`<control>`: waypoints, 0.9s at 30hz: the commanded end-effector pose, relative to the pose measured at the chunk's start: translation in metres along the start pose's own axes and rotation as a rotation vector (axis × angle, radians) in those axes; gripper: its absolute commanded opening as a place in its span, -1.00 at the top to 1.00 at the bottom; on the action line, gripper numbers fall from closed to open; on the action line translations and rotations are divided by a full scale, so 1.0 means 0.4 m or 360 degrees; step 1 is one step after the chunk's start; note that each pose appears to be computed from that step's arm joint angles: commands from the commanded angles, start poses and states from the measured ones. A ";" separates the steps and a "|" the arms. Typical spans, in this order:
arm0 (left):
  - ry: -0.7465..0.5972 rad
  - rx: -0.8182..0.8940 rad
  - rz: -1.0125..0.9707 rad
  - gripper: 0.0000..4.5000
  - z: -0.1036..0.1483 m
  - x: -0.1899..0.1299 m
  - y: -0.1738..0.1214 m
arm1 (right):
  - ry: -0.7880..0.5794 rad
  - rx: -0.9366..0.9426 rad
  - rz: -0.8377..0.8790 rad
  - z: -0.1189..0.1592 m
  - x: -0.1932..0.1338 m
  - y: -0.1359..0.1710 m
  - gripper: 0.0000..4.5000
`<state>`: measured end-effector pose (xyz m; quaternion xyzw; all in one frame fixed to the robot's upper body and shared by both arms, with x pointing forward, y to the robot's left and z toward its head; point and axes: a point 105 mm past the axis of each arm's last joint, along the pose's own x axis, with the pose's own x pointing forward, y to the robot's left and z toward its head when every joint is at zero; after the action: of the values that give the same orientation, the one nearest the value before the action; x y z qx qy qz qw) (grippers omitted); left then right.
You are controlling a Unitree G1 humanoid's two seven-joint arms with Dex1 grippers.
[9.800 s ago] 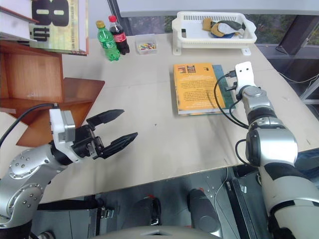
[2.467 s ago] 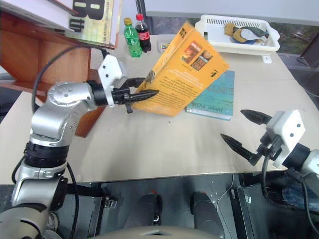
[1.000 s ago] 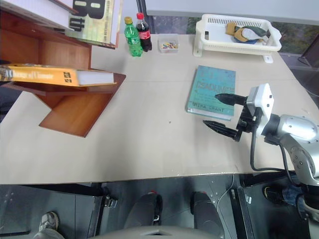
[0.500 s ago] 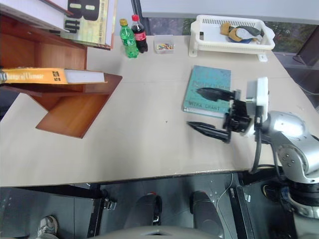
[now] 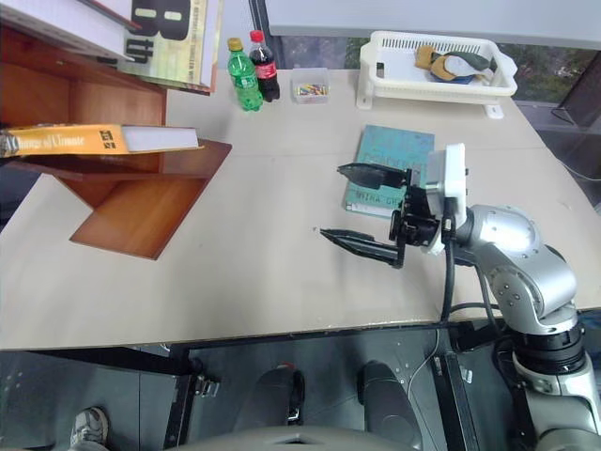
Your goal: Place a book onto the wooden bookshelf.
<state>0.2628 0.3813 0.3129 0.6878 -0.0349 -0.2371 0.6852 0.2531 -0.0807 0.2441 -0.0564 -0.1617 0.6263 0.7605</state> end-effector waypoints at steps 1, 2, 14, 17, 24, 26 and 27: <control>0.0113 -0.0074 -0.0043 0.07 -0.028 -0.026 -0.014 | -0.0026 -0.0082 0.0000 0.023 0.001 -0.005 -1.00; 0.0122 -0.0073 -0.0035 -0.09 -0.029 -0.029 -0.014 | -0.0023 -0.0083 0.0000 0.021 0.000 -0.006 -1.00; 0.0163 -0.0051 0.0136 -0.96 -0.035 -0.093 -0.015 | -0.0016 -0.0080 0.0025 0.005 -0.001 -0.020 -1.00; 0.0131 -0.0035 0.0219 -0.96 -0.027 -0.109 -0.009 | -0.0021 -0.0076 0.0042 0.002 0.002 -0.024 -1.00; 0.0085 -0.0019 0.0386 -0.96 -0.012 -0.143 0.011 | -0.0034 -0.0070 0.0087 -0.004 0.013 -0.037 -1.00; 0.0055 -0.0011 0.0436 -0.96 -0.004 -0.151 0.019 | -0.0034 -0.0070 0.0097 -0.006 0.014 -0.041 -1.00; 0.0036 -0.0001 0.0466 -0.96 0.002 -0.154 0.024 | -0.0034 -0.0070 0.0099 -0.007 0.014 -0.043 -1.00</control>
<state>0.2194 0.4083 0.3143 0.6670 -0.0797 -0.1550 0.7244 0.2736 -0.0796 0.2391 -0.0595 -0.1609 0.6419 0.7474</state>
